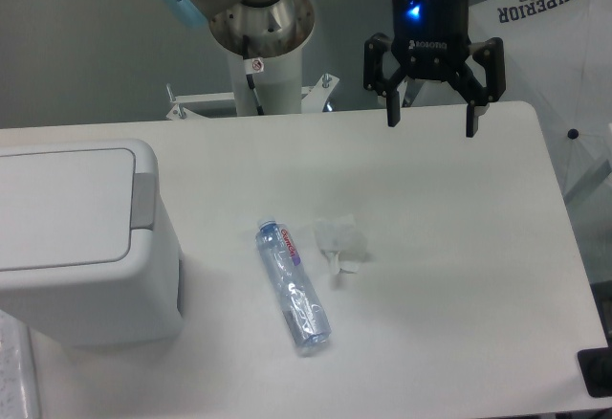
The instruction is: Open the trash can
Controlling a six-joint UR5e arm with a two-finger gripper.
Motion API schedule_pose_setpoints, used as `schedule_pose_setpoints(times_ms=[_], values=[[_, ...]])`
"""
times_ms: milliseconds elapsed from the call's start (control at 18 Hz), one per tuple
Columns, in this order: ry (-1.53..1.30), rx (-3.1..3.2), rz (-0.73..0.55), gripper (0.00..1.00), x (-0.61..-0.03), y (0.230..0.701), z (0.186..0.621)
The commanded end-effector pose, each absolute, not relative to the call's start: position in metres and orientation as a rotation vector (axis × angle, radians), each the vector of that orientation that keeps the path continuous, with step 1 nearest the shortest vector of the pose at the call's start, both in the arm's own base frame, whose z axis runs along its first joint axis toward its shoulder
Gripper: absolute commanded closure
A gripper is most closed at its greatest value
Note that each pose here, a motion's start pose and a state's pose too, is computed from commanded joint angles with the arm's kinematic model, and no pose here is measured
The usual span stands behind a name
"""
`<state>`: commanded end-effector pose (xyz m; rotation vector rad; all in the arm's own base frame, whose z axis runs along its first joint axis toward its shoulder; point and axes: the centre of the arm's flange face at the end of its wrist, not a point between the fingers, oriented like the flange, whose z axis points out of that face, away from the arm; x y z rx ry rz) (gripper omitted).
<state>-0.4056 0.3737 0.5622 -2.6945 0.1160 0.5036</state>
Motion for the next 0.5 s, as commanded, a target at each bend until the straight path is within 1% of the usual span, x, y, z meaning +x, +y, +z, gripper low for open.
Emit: schedule_pose_setpoints(times_ms=[389,500], values=[[0.121,-2.689,0.503,0.00,-0.4014,0.3747,0.5645],[0.139,-2.674,0.485,0.00,-0.3975,0.3801,0.5641]])
